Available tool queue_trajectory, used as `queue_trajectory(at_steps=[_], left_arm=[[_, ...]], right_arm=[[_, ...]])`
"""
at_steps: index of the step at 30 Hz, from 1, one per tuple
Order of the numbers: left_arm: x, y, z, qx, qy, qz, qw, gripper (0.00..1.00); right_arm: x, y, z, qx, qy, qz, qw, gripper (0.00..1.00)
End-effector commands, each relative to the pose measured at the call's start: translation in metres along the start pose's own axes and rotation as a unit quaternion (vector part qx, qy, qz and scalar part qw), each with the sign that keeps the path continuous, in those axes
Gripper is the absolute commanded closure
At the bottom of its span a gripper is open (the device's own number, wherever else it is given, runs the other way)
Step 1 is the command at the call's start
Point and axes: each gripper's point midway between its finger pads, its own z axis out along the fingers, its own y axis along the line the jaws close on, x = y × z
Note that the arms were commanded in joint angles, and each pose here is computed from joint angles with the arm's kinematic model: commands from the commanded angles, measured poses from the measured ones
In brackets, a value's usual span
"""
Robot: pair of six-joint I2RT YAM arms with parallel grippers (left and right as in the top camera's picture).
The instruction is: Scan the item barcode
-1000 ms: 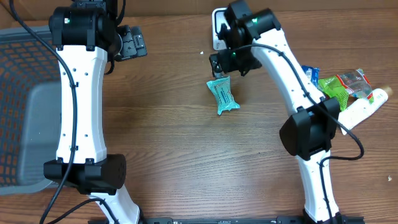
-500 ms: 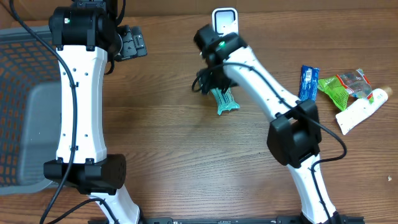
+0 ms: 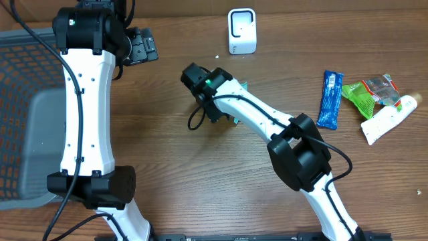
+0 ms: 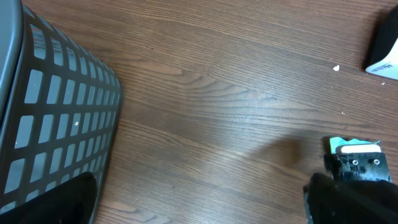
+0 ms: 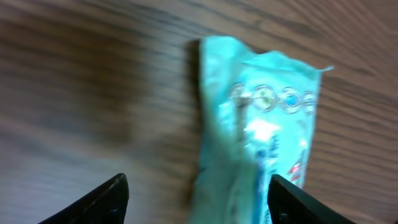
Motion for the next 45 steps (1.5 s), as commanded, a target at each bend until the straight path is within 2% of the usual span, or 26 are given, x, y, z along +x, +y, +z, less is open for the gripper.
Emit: queue_trajectory(at_steps=[1,6,10,13,16,19,20,23,26,28,30,32,35,37,39,42,45], left_arm=[[-0.001,0.001,0.001,-0.006,-0.002,0.008,1.000,0.00],[-0.001,0.001,0.001,-0.006,-0.002,0.008,1.000,0.00],[-0.001,0.001,0.001,-0.006,-0.002,0.008,1.000,0.00],[-0.001,0.001,0.001,-0.006,-0.002,0.008,1.000,0.00],[-0.001,0.001,0.001,-0.006,-0.002,0.008,1.000,0.00],[-0.001,0.001,0.001,-0.006,-0.002,0.008,1.000,0.00],[-0.001,0.001,0.001,-0.006,-0.002,0.008,1.000,0.01],[-0.001,0.001,0.001,-0.006,-0.002,0.008,1.000,0.00],[-0.001,0.001,0.001,-0.006,-0.002,0.008,1.000,0.01],[-0.001,0.001,0.001,-0.006,-0.002,0.008,1.000,0.01],[-0.001,0.001,0.001,-0.006,-0.002,0.008,1.000,0.00],[-0.001,0.001,0.001,-0.006,-0.002,0.008,1.000,0.00],[-0.001,0.001,0.001,-0.006,-0.002,0.008,1.000,0.01],[-0.001,0.001,0.001,-0.006,-0.002,0.008,1.000,0.00],[-0.001,0.001,0.001,-0.006,-0.002,0.008,1.000,0.00],[-0.001,0.001,0.001,-0.006,-0.002,0.008,1.000,0.00],[-0.001,0.001,0.001,-0.006,-0.002,0.008,1.000,0.00]], right_arm=[[-0.004,-0.030,0.003,0.064,-0.021,0.005,0.998,0.28],[0.004,-0.025,0.020,0.058,-0.014,-0.011,0.998,0.32],[0.021,-0.023,0.036,0.063,0.005,-0.026,0.998,0.44],[0.030,-0.021,0.044,0.065,0.013,-0.031,0.997,0.50],[0.033,-0.021,0.045,0.065,0.016,-0.032,0.997,0.68],[0.035,-0.022,0.041,0.067,0.024,-0.041,0.997,0.70],[0.036,-0.022,0.037,0.062,0.031,-0.044,0.997,0.78],[0.030,-0.015,0.015,0.020,0.040,-0.041,0.998,0.91],[0.019,-0.007,-0.016,-0.050,0.045,-0.027,0.997,0.96],[0.015,0.002,-0.040,-0.121,0.053,-0.028,0.991,0.96],[0.010,0.020,-0.069,-0.239,0.053,-0.049,0.968,0.96],[0.004,0.036,-0.099,-0.372,0.036,-0.075,0.924,0.96],[-0.004,0.036,-0.126,-0.515,0.009,-0.080,0.854,0.96],[-0.009,0.024,-0.128,-0.569,-0.004,-0.062,0.820,0.96],[-0.014,0.009,-0.116,-0.595,-0.010,-0.032,0.803,0.96],[-0.017,-0.002,-0.092,-0.616,-0.013,0.013,0.787,0.96],[-0.016,-0.004,-0.059,-0.615,-0.007,0.057,0.786,0.96]])
